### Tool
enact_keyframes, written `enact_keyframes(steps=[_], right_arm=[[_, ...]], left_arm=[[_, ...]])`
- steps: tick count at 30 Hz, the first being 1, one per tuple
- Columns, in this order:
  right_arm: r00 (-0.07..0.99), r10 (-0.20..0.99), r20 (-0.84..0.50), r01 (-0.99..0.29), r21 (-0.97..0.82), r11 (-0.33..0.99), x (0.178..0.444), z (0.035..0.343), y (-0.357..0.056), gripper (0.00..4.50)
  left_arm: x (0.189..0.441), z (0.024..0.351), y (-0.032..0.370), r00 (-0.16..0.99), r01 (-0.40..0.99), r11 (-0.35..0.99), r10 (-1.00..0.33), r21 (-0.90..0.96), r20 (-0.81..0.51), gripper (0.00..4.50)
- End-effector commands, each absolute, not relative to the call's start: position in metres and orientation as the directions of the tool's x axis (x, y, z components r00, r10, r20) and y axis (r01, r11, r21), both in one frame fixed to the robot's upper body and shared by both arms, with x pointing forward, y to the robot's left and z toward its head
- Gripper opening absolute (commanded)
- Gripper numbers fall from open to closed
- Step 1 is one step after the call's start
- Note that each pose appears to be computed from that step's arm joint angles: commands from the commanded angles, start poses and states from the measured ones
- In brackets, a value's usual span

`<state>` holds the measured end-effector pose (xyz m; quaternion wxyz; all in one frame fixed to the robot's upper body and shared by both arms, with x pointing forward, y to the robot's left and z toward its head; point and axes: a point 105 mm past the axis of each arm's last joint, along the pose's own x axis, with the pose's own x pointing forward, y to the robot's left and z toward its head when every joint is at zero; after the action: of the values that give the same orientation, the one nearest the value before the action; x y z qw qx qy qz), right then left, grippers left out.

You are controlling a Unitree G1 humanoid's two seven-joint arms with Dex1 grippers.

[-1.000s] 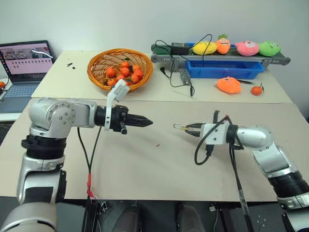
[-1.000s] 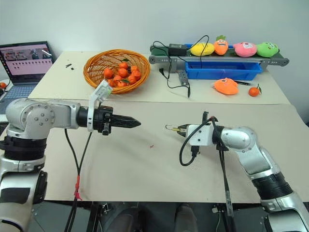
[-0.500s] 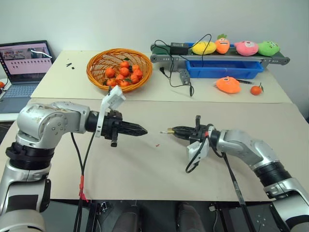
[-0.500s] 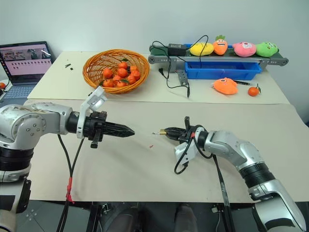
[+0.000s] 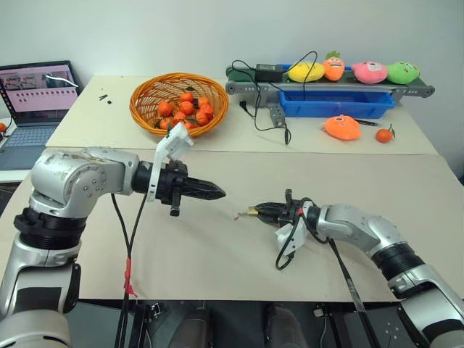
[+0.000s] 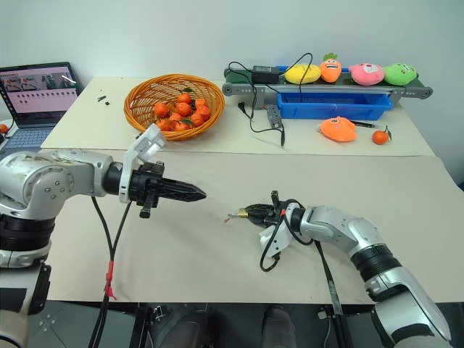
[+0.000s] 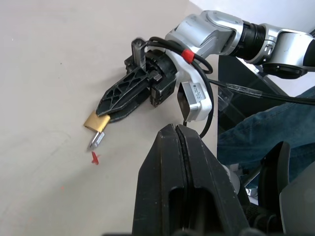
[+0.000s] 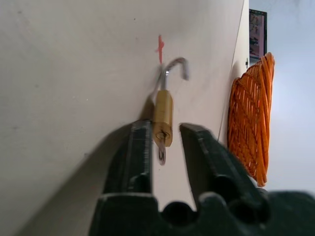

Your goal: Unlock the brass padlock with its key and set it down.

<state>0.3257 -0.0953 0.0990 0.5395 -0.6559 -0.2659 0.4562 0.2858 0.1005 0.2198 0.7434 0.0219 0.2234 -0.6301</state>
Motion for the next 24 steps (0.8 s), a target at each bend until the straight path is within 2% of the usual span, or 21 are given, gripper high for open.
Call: enact_keyframes(steps=[1, 6, 11, 13, 14, 16, 18, 20, 22, 24], right_arm=[[0.452, 0.822, -0.346, -0.154, -0.938, -0.310, 0.326, 0.099, -0.114, 2.73], [0.507, 0.762, -0.403, -0.179, -0.914, -0.365, 0.327, 0.100, -0.155, 4.47], [0.568, 0.682, -0.460, -0.218, -0.883, -0.415, 0.329, 0.105, -0.199, 4.49], [0.573, 0.644, -0.507, -0.343, -0.862, -0.374, 0.327, 0.103, -0.216, 4.49], [0.578, 0.603, -0.550, -0.455, -0.831, -0.322, 0.327, 0.100, -0.227, 4.49], [0.563, 0.569, -0.599, -0.648, -0.748, -0.146, 0.327, 0.098, -0.241, 4.49], [0.501, 0.610, -0.614, -0.799, -0.599, 0.054, 0.320, 0.105, -0.242, 4.49], [0.426, 0.709, -0.563, -0.889, -0.406, 0.212, 0.310, 0.130, -0.234, 4.49], [0.360, 0.800, -0.480, -0.931, -0.244, 0.272, 0.300, 0.158, -0.220, 4.49], [0.310, 0.856, -0.414, -0.950, -0.152, 0.271, 0.289, 0.183, -0.206, 4.49]], left_arm=[[0.286, 0.228, 0.098, 0.102, 0.959, 0.187, -0.930, -0.214, -0.352, 0.00], [0.287, 0.227, 0.098, 0.095, 0.962, 0.176, -0.933, -0.209, -0.348, 0.00], [0.285, 0.224, 0.097, 0.084, 0.976, 0.149, -0.931, -0.161, -0.354, 0.00], [0.283, 0.224, 0.096, 0.082, 0.986, 0.126, -0.934, -0.106, -0.347, 0.00], [0.284, 0.223, 0.097, 0.093, 0.989, 0.125, -0.936, -0.075, -0.340, 0.00], [0.291, 0.223, 0.099, 0.135, 0.988, 0.150, -0.937, -0.022, -0.321, 0.00], [0.298, 0.222, 0.101, 0.176, 0.984, 0.175, -0.931, 0.032, -0.319, 0.00], [0.297, 0.215, 0.103, 0.190, 0.979, 0.152, -0.918, 0.133, -0.348, 0.00], [0.293, 0.212, 0.104, 0.193, 0.972, 0.131, -0.917, 0.193, -0.350, 0.00], [0.292, 0.207, 0.107, 0.204, 0.966, 0.129, -0.915, 0.225, -0.349, 0.00]])
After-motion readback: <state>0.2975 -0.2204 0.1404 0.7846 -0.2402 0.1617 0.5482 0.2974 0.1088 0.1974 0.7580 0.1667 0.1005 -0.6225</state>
